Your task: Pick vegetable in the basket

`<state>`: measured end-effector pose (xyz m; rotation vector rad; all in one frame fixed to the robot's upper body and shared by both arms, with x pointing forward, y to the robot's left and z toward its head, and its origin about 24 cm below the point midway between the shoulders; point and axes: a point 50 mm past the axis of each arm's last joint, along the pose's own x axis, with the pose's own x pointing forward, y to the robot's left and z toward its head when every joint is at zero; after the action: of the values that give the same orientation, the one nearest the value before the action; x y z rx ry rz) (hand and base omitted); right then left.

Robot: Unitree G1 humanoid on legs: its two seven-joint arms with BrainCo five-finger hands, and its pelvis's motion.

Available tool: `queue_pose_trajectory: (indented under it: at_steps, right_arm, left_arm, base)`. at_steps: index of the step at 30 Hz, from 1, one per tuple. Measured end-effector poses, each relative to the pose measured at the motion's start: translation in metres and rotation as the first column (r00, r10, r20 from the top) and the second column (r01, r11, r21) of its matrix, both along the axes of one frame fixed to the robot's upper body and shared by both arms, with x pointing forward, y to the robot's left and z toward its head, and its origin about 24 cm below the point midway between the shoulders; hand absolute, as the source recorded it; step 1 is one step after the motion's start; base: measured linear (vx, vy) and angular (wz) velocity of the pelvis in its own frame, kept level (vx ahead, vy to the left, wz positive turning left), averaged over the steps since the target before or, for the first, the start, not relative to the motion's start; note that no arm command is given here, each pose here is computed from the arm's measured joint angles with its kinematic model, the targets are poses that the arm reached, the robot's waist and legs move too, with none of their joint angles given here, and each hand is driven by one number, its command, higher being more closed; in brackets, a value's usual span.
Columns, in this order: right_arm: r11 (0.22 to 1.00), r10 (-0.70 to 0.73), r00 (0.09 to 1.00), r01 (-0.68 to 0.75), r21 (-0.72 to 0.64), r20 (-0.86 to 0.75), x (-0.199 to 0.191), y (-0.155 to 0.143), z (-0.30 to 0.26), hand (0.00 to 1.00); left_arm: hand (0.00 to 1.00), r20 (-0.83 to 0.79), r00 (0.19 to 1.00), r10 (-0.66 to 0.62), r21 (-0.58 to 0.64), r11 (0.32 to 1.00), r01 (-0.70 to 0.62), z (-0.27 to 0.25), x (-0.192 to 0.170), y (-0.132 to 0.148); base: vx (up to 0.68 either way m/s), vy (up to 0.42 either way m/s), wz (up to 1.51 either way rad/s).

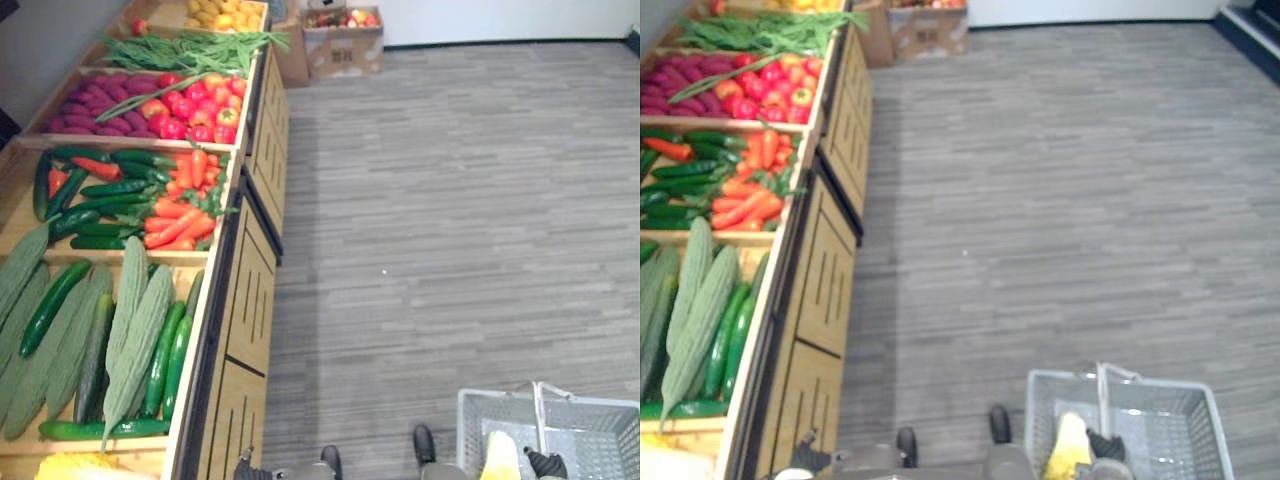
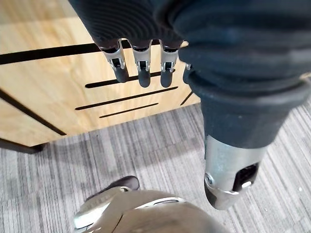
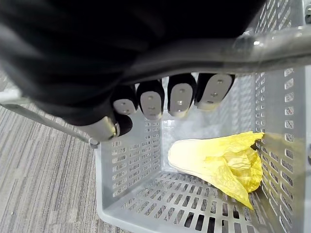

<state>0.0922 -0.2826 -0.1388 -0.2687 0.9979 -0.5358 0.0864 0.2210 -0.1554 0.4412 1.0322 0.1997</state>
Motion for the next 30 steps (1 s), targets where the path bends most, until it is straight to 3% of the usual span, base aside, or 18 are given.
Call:
queue_pose_trajectory:
  at_steps: [13,23,30]
  right_arm:
    - [0.996,-0.043,0.999,0.041,0.079,0.025,0.005,0.029,-0.008,1.0]
    - [0.981,-0.165,0.986,0.161,0.104,0.03,-0.007,0.029,-0.01,1.0]
    - [0.993,-0.105,0.992,0.102,0.052,0.064,0.009,0.014,-0.001,1.0]
  left_arm:
    - [0.0,0.008,1.0,-0.001,0.034,0.999,0.001,0.003,0.001,0.011]
    - [0.0,0.109,0.993,0.051,-0.02,0.999,-0.049,0.008,0.035,-0.014]
    - [0.0,0.155,0.981,0.116,-0.026,0.993,-0.114,0.012,0.038,-0.013]
  base:
    - [0.12,0.006,-0.1]
    - [0.22,-0.437,0.33]
    - [0.25,-0.283,-0.12]
